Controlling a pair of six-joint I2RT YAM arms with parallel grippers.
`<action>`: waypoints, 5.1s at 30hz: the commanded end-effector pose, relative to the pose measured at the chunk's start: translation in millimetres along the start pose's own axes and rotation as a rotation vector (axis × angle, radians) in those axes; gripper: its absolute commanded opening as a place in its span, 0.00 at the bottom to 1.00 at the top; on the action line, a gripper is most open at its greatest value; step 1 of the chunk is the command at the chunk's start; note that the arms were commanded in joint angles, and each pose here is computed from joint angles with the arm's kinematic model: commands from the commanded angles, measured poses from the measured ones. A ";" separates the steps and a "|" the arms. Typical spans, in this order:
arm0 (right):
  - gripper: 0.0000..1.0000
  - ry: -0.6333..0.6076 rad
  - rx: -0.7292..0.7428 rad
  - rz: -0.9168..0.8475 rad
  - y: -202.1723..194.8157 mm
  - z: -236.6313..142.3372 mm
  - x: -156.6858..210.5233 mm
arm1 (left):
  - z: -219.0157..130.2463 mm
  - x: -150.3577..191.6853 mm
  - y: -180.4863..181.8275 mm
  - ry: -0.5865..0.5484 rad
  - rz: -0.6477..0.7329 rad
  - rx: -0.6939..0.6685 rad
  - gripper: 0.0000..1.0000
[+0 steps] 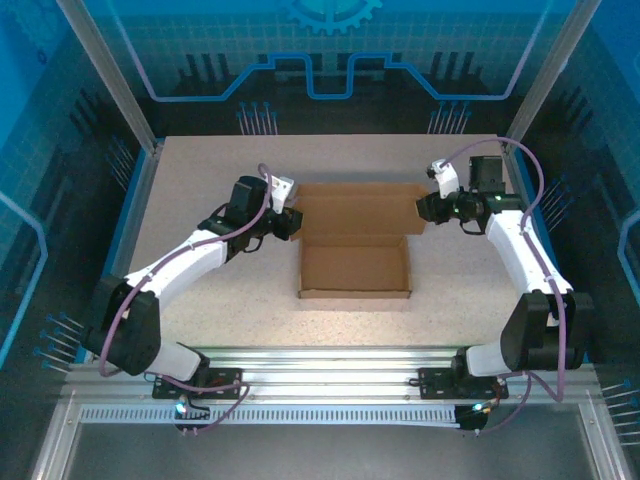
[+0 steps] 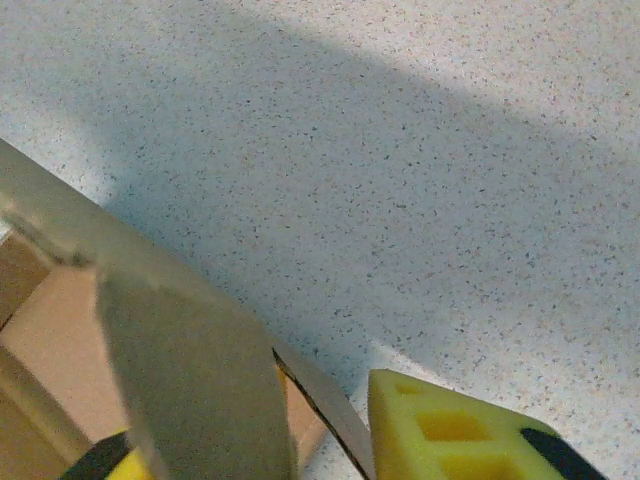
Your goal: Fold the paper box
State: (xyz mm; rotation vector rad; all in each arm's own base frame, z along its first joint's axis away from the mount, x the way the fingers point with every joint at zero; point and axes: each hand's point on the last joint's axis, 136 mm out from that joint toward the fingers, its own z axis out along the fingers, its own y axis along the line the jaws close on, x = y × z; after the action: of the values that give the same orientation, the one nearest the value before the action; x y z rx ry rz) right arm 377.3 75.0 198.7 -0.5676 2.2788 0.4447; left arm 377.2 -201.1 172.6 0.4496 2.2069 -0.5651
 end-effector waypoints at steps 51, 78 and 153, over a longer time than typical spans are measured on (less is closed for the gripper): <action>0.03 -0.388 0.290 0.243 49.0 1.2 68.6 | -3.8 51.1 -58.9 -0.247 -0.145 -0.131 0.16; 0.06 -0.399 0.209 0.369 69.4 -1.2 89.4 | -7.6 64.5 -78.3 -0.316 -0.270 -0.110 0.18; 0.06 -0.315 0.256 0.337 67.6 10.2 119.9 | -17.5 43.8 -86.6 -0.418 -0.649 0.021 0.18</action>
State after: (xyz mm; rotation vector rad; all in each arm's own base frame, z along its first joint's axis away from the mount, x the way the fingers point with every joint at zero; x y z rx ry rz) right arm 293.6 87.5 163.6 0.1092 1.9016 0.3228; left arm 301.7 -233.3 157.3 -0.3728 1.8935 -0.7672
